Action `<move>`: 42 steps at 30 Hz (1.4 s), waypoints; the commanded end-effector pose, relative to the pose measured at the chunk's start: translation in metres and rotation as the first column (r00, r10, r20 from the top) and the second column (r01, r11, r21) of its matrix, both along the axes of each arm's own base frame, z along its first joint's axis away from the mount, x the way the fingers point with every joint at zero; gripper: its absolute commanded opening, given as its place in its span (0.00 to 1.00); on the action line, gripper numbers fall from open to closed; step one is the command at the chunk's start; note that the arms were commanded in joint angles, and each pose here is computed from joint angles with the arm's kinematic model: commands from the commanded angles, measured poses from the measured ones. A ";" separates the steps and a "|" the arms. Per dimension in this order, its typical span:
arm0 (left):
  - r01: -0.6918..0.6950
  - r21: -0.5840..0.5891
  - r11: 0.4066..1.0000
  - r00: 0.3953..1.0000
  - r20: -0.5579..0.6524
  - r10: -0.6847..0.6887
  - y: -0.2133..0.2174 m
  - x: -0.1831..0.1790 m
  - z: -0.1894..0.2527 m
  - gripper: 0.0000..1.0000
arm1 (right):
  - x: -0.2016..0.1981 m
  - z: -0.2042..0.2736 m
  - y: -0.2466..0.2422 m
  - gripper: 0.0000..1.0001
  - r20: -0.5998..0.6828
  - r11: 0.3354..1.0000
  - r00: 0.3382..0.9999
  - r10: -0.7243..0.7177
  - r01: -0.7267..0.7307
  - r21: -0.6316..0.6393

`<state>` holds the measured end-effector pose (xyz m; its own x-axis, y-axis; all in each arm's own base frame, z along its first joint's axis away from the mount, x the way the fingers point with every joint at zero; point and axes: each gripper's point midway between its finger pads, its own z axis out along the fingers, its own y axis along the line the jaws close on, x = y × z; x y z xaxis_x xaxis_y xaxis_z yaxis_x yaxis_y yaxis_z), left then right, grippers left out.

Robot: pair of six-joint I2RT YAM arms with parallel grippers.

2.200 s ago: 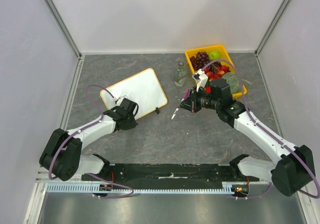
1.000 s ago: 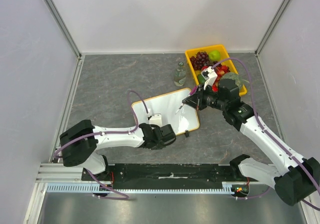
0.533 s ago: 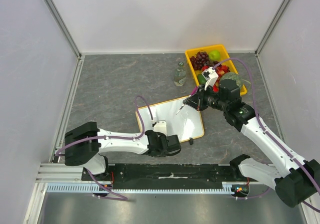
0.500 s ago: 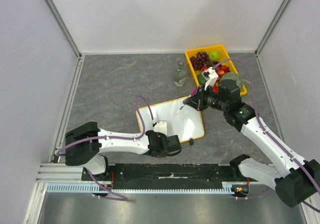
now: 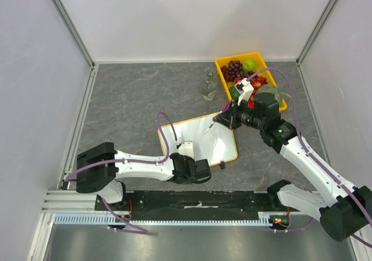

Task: Write a sentence on the whiteboard
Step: Move the whiteboard stand to the center of the board.

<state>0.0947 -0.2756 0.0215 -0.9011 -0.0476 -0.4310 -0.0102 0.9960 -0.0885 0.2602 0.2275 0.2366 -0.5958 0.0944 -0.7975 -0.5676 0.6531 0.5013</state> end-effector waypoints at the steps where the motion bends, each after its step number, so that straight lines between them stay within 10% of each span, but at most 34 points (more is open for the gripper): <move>1: -0.012 0.128 0.992 0.998 -0.061 0.020 0.040 -0.022 -0.017 0.02 | 0.002 0.015 -0.003 0.00 0.052 1.000 0.999 -0.010 0.009 0.016; 12: 0.150 0.252 0.956 0.989 -0.025 -0.149 0.040 -0.005 -0.014 0.02 | 0.001 0.015 -0.003 0.00 0.050 1.000 0.999 -0.010 0.010 0.016; 33: 0.251 0.114 0.961 0.968 -0.028 -0.249 0.031 -0.013 0.003 0.03 | -0.002 0.008 -0.003 0.00 0.034 1.000 0.999 -0.004 0.004 0.010; 42: 0.315 0.004 0.949 0.949 0.003 -0.316 0.011 -0.017 0.033 0.59 | -0.007 0.021 -0.005 0.00 0.063 1.000 0.998 -0.002 0.000 0.029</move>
